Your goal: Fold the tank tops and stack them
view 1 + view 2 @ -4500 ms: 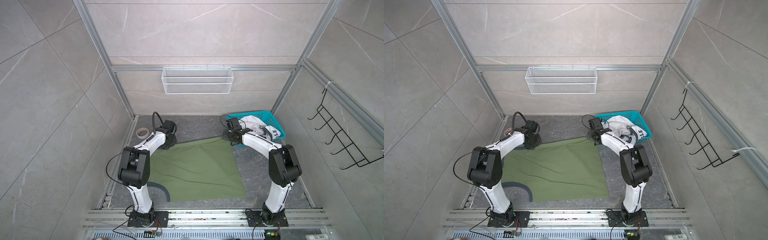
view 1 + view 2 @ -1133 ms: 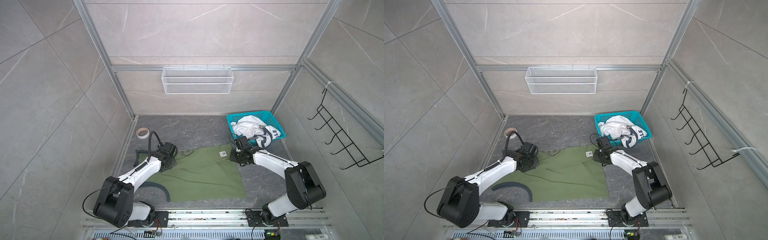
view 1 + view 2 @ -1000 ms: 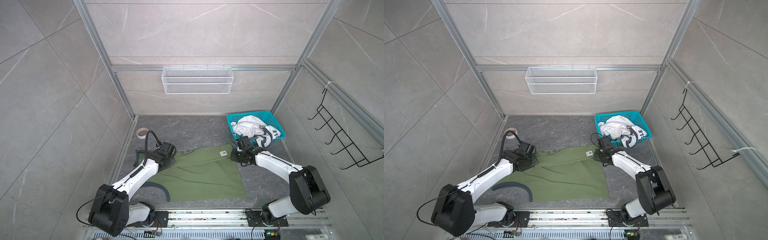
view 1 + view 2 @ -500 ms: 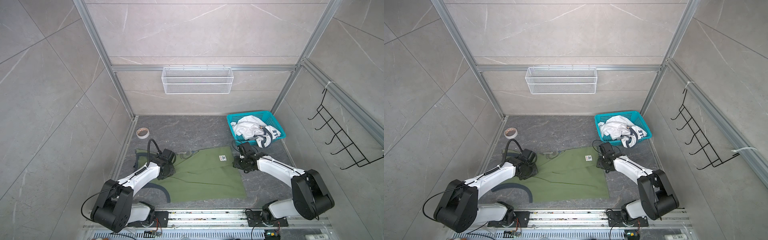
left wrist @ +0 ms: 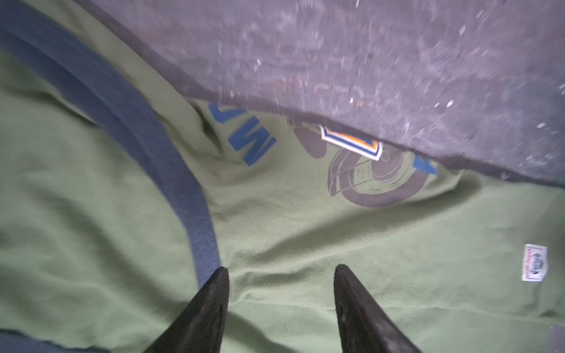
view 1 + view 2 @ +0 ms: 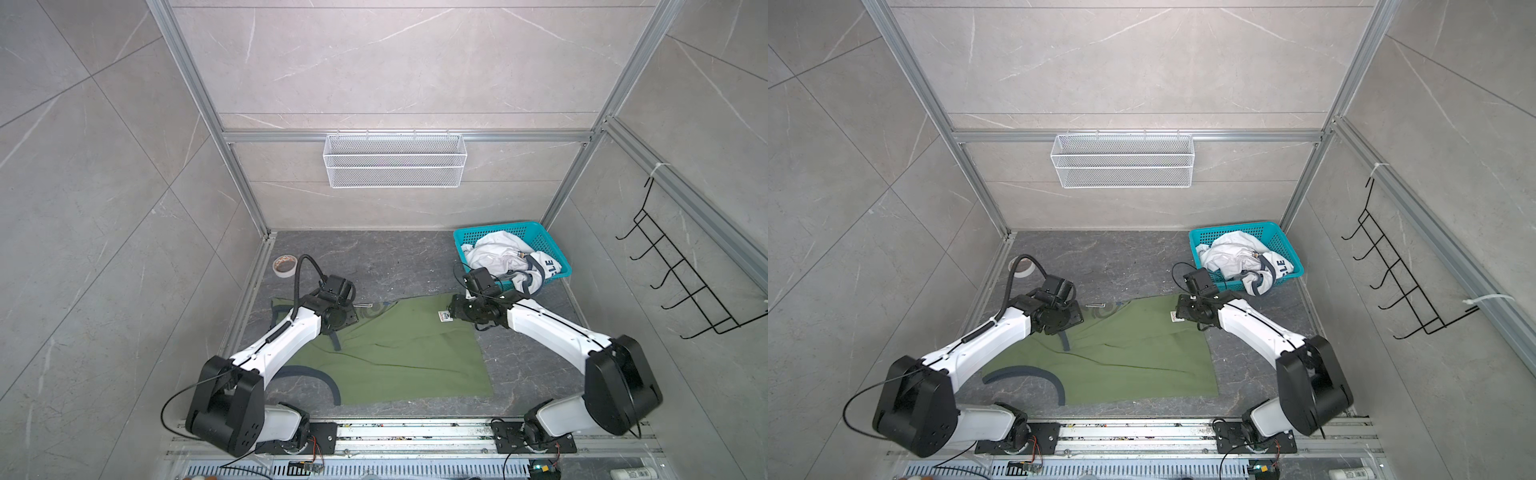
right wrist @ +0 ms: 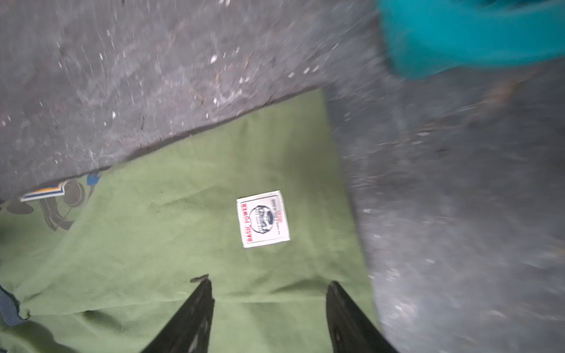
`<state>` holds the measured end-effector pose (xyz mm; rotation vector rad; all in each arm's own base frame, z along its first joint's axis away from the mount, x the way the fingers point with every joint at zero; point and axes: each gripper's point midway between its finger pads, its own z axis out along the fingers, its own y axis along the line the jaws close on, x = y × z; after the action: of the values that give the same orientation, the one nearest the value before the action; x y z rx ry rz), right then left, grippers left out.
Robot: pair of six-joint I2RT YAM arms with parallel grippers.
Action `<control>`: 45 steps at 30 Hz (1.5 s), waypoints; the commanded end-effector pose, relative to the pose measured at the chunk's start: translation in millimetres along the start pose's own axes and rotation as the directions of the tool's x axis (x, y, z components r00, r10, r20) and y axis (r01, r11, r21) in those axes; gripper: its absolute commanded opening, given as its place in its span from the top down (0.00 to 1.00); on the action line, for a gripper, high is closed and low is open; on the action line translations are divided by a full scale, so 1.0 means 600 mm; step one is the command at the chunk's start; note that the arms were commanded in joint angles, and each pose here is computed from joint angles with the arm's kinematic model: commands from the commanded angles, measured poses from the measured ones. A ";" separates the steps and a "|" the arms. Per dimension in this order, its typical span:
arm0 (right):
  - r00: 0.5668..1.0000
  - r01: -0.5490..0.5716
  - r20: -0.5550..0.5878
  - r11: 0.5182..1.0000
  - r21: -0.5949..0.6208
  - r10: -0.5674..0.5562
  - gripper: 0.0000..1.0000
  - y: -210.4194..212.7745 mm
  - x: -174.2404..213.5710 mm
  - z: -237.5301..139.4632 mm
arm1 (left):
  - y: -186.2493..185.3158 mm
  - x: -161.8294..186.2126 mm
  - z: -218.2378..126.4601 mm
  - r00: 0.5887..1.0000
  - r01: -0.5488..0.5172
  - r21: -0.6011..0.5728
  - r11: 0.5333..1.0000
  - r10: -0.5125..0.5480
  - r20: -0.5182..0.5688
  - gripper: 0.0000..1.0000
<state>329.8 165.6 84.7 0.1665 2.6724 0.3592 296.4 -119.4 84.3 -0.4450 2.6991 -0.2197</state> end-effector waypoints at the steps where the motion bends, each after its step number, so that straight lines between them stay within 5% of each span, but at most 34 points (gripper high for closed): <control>1: 0.995 -0.055 -0.083 0.998 0.004 0.055 0.40 0.001 0.026 0.037 | -0.014 0.017 0.028 0.998 -0.014 0.023 1.000 0.015 -0.056 0.42; 11: 0.969 -0.157 -0.156 0.962 0.223 0.194 0.41 -0.106 0.076 0.084 | 0.037 0.082 0.092 0.990 -0.008 -0.057 0.998 0.000 -0.144 0.39; 21: 0.941 -0.273 -0.100 0.901 0.338 0.323 0.42 -0.180 0.099 0.047 | -0.005 0.085 0.111 0.985 0.010 0.018 1.000 -0.007 -0.174 0.28; 26: 0.940 -0.283 -0.085 0.897 0.338 0.329 0.42 -0.194 0.095 0.038 | -0.017 0.014 0.048 0.997 -0.031 0.008 0.999 0.032 -0.067 0.22; 31: 0.951 -0.272 -0.067 0.918 0.288 0.303 0.42 -0.180 0.078 0.030 | 0.062 -0.080 -0.006 0.990 0.140 -0.025 0.990 -0.139 0.038 0.20; 38: 0.981 -0.191 -0.007 0.972 0.140 0.194 0.41 -0.122 0.037 -0.010 | 0.197 -0.170 -0.032 0.910 0.401 -0.085 0.912 -0.385 0.155 0.20; 45: 0.998 -0.068 -0.001 0.998 0.005 0.068 0.40 -0.058 0.032 -0.026 | 0.279 -0.225 0.012 0.843 0.523 -0.112 0.845 -0.493 0.215 0.22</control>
<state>301.1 119.1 69.4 0.3642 2.6970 0.3079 354.9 65.9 91.9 -1.1544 2.4222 -0.1031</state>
